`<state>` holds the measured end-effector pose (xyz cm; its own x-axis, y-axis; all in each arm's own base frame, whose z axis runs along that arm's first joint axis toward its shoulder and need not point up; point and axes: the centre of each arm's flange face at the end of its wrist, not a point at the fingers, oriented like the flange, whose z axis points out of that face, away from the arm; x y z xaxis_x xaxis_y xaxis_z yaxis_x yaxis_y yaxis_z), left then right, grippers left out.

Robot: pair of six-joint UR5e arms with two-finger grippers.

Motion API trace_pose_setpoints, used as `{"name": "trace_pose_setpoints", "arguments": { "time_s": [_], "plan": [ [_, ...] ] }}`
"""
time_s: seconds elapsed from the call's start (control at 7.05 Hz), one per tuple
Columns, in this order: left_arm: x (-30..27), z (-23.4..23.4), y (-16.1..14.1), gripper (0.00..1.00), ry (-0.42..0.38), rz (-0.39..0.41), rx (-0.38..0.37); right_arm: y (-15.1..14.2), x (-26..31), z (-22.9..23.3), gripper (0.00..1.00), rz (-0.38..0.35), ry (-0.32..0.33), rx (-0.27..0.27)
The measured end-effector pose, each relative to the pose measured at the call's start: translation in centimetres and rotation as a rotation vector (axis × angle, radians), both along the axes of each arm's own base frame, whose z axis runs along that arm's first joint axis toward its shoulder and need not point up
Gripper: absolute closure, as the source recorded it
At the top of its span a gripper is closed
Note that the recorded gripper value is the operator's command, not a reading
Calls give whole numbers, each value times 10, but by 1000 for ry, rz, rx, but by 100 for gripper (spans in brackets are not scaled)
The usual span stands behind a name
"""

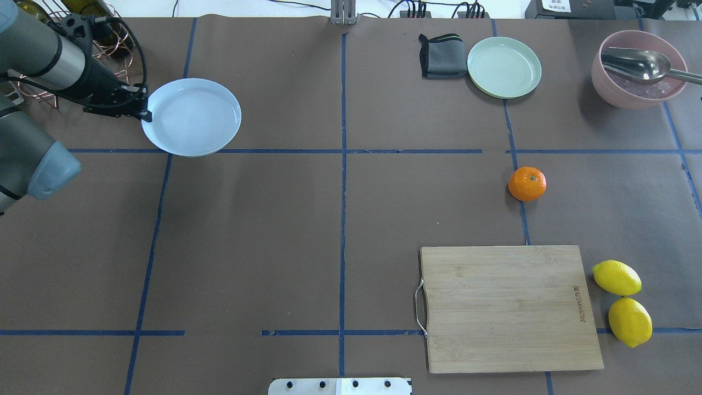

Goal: Pick orange to plate
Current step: 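Grip the plate rim with the left gripper and drag it toward the table center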

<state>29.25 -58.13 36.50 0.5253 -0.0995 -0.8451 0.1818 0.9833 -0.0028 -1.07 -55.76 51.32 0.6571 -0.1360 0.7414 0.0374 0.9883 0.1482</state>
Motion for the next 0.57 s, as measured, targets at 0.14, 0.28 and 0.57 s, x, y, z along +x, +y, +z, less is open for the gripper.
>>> {"name": "trace_pose_setpoints", "arguments": {
  "time_s": [0.14,0.28,0.57],
  "plan": [
    [38,-26,7,100,30,1,-54,4,-23,-15,0,10,-7,-27],
    [75,-45,20,100,56,1,-96,8,-43,-31,0,22,-13,-51],
    [146,-66,56,100,130,-31,-152,19,-79,-60,0,49,0,-78]
  ]
}}
